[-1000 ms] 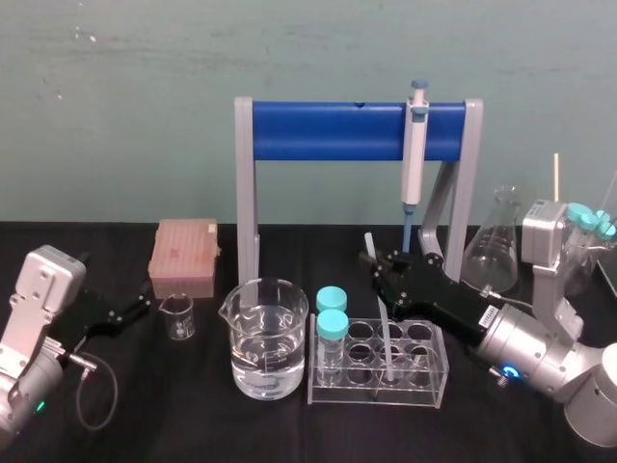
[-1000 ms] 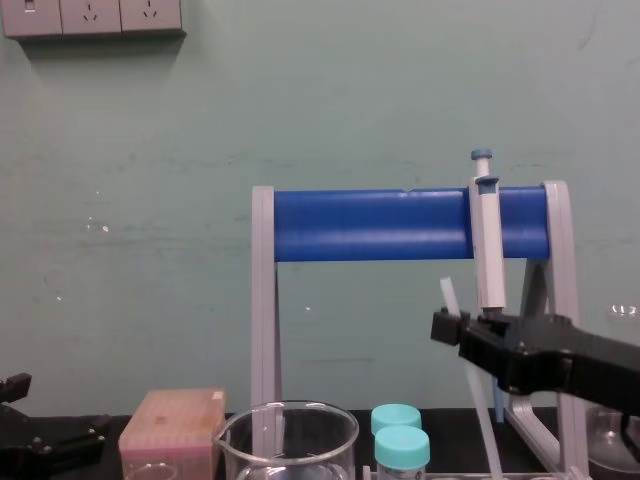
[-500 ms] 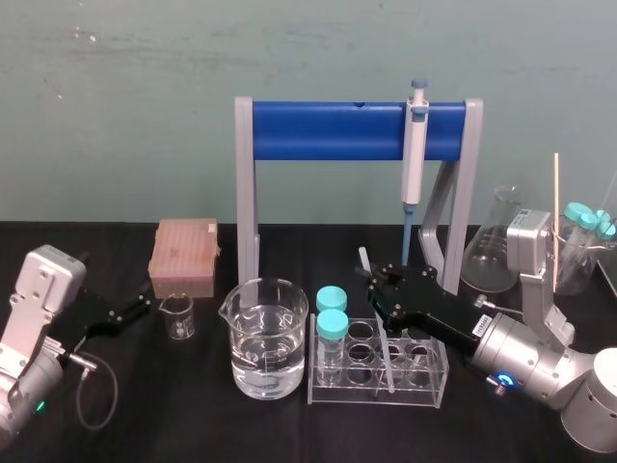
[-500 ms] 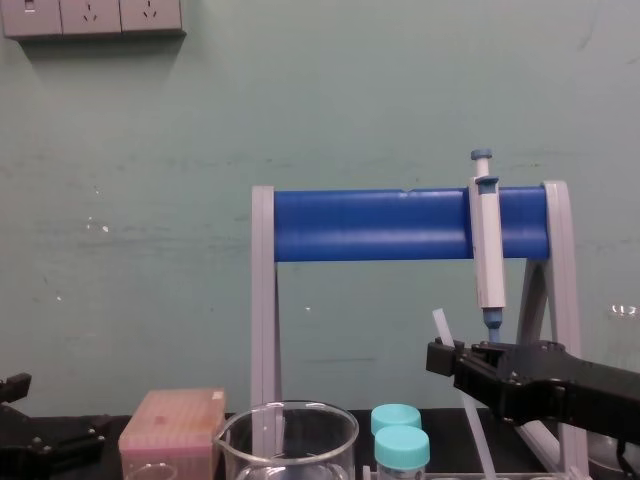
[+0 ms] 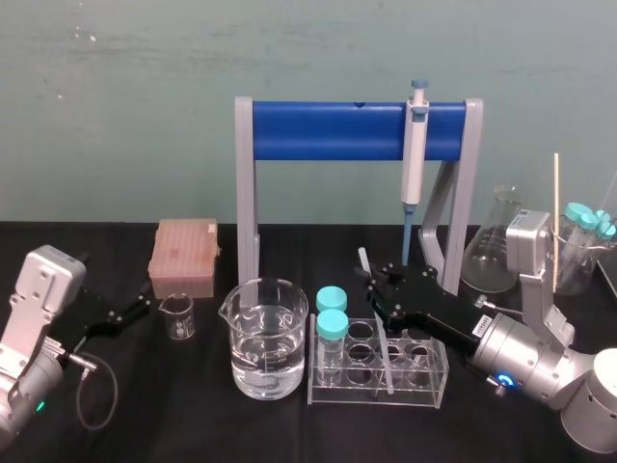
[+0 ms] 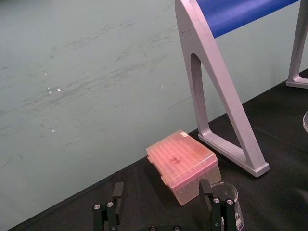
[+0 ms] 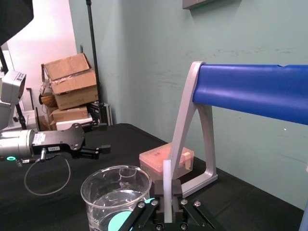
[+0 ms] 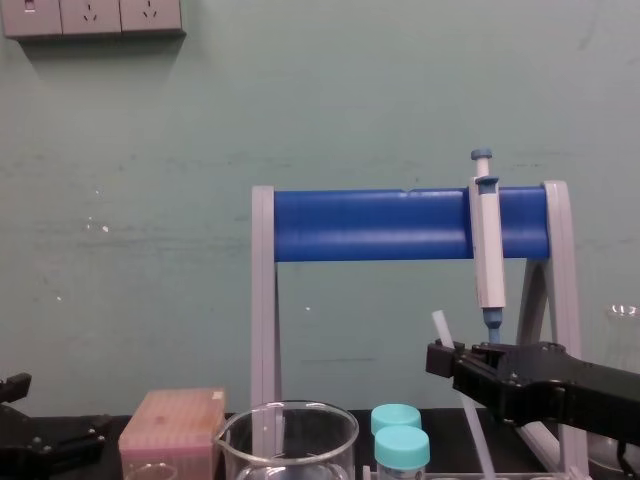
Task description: Pick up the stirring rod with one hand, then place it down.
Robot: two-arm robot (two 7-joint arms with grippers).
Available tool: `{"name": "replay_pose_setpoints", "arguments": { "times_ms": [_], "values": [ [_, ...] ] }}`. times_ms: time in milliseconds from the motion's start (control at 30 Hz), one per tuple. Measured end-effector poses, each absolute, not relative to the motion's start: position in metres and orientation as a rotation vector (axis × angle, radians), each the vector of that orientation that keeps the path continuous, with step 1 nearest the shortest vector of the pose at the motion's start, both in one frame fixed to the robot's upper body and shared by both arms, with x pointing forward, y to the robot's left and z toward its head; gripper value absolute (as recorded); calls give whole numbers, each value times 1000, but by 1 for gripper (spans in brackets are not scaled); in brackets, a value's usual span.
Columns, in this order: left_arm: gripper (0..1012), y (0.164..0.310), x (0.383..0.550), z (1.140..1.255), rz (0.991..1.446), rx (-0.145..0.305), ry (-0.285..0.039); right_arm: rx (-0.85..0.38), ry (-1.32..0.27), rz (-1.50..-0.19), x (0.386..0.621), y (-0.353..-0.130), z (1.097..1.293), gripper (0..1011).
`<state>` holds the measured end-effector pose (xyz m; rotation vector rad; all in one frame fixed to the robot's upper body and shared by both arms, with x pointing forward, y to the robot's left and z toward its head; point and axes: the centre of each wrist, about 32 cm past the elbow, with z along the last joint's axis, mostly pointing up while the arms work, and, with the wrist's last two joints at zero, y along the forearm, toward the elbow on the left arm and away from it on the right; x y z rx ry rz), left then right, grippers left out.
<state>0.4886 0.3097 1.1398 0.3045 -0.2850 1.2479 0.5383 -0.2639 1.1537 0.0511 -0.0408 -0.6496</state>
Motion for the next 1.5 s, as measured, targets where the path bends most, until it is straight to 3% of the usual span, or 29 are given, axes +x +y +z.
{"name": "replay_pose_setpoints", "arguments": {
  "times_ms": [900, 1033, 1133, 1367, 1500],
  "values": [
    [1000, 310, 489, 1140, 1248, 304, -285, 52, -53, -650, 538, -267, 1157, 929],
    [1000, 310, 489, 1140, 1248, 304, -285, 57, -74, -703, 535, -273, 1164, 1000],
    [1000, 310, 489, 1140, 1248, 304, -285, 61, -86, -780, 531, -277, 1168, 1000],
    [1000, 310, 489, 1140, 1248, 304, -285, -45, -93, -1154, 515, -287, 1169, 1002],
    [1000, 310, 489, 1140, 1248, 304, -285, -110, -59, -1242, 511, -288, 1165, 1002]
  ]
}}
